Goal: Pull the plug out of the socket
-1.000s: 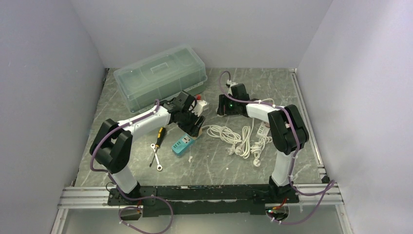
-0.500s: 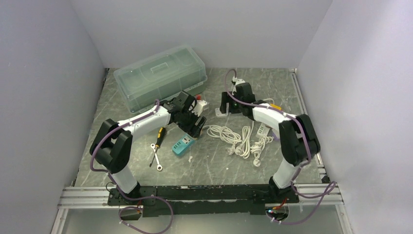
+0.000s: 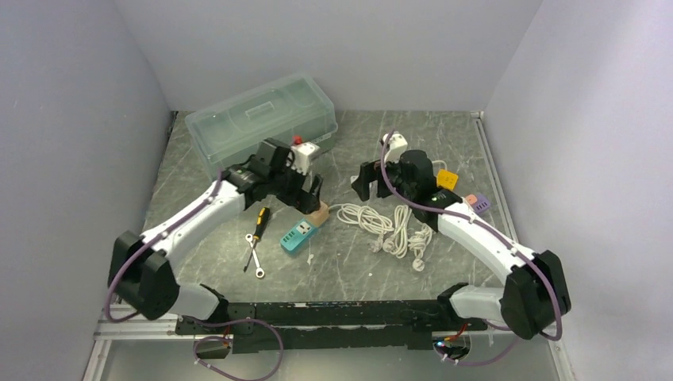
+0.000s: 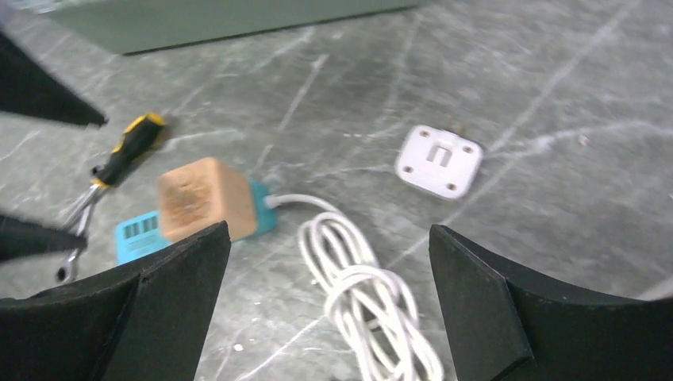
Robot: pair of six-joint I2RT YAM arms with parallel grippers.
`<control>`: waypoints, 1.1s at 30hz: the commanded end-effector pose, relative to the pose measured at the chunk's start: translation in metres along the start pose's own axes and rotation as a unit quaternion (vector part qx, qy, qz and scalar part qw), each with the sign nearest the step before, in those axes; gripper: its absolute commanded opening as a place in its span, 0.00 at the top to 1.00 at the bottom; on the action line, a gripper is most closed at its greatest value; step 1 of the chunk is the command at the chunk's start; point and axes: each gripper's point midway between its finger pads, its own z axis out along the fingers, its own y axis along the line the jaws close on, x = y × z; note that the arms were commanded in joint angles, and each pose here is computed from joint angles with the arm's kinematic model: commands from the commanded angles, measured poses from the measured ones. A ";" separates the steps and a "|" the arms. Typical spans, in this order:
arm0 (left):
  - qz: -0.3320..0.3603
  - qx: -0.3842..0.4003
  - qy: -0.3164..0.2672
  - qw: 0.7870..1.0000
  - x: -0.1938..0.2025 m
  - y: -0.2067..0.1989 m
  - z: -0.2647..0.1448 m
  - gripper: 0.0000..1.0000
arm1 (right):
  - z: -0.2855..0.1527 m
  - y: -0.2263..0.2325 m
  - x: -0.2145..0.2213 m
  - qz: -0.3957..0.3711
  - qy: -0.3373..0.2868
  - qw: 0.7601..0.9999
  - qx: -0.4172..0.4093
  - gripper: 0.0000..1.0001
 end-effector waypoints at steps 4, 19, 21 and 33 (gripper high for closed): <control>-0.146 -0.094 -0.070 0.982 0.003 0.079 -0.057 0.00 | -0.003 0.068 -0.002 -0.081 0.012 0.996 -0.040 0.00; -0.171 -0.162 -0.084 0.968 0.007 0.111 -0.075 0.00 | 0.063 0.132 0.060 -0.190 0.144 0.970 -0.057 0.00; -0.172 -0.157 -0.081 0.969 0.008 0.110 -0.073 0.00 | 0.067 0.138 0.062 -0.198 0.148 0.967 -0.059 0.00; -0.165 -0.133 -0.079 0.974 0.006 0.104 -0.068 0.00 | 0.092 0.135 0.082 -0.224 0.176 0.958 -0.031 0.06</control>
